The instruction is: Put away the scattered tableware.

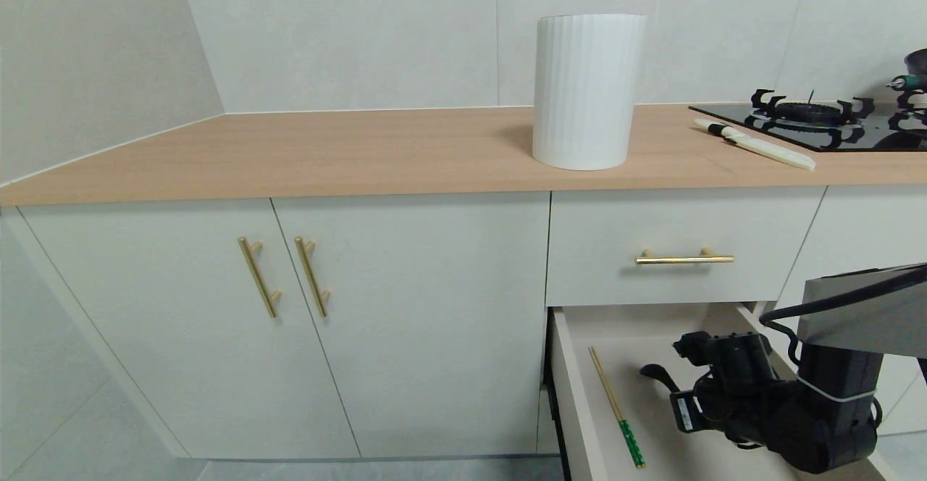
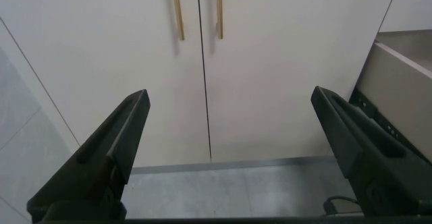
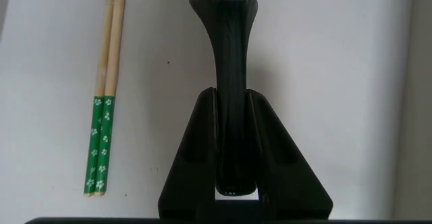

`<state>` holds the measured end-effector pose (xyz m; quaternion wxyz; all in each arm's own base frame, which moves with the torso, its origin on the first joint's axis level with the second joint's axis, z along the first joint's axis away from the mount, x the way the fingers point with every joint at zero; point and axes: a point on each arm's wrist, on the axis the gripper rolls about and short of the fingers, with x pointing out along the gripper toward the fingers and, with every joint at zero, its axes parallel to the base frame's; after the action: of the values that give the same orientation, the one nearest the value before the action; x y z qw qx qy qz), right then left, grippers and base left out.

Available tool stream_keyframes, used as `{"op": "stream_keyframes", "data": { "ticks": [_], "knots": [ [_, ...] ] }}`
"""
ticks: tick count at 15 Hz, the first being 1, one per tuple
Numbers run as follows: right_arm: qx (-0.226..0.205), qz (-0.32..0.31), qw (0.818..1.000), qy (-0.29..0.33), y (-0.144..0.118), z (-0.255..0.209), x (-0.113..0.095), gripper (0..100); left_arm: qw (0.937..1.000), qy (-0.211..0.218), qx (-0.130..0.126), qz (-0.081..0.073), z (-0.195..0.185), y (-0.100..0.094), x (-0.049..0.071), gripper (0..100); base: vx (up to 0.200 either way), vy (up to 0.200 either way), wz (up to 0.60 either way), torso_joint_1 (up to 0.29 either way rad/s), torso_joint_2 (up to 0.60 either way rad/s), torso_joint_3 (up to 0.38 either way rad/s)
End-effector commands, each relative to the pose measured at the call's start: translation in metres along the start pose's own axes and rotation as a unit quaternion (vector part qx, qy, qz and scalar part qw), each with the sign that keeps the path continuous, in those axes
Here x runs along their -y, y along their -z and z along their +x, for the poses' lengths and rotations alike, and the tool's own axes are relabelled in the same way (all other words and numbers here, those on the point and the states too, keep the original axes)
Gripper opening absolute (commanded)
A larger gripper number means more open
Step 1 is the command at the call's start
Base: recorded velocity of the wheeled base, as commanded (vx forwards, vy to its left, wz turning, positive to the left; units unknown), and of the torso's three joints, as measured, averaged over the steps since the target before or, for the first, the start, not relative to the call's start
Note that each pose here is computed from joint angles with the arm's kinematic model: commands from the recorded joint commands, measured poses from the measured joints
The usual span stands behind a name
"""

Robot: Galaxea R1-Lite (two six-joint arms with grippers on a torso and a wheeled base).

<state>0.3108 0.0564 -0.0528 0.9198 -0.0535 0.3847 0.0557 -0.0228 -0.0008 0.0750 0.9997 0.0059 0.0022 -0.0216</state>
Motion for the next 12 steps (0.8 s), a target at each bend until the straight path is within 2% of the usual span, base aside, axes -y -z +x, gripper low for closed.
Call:
{"op": "stream_keyframes", "data": {
  "ticks": [1,3,4,9,12],
  "knots": [
    [-0.006,0.000,1.000,0.000,0.003,0.004,0.000,0,1.0000,0.000,0.000,0.000,0.000,0.000,0.000,100,0.000,0.000,0.00,0.000,0.00,0.000],
    [-0.003,0.001,1.000,0.001,0.001,0.006,0.001,0,1.0000,0.000,0.000,0.000,0.000,0.000,0.000,100,0.000,0.000,0.00,0.000,0.00,0.000],
    [-0.003,0.002,1.000,0.002,0.001,0.006,0.002,100,1.0000,0.000,0.000,0.000,0.000,0.000,0.000,100,0.000,0.000,0.00,0.000,0.00,0.000],
    [-0.001,0.009,1.000,0.005,0.001,0.004,0.004,100,1.0000,0.000,0.000,0.000,0.000,0.000,0.000,100,0.000,0.000,0.00,0.000,0.00,0.000],
    [0.018,0.023,1.000,0.005,-0.008,-0.017,0.006,100,1.0000,0.000,0.000,0.000,0.000,0.000,0.000,100,0.000,0.000,0.00,0.000,0.00,0.000]
  ]
}}
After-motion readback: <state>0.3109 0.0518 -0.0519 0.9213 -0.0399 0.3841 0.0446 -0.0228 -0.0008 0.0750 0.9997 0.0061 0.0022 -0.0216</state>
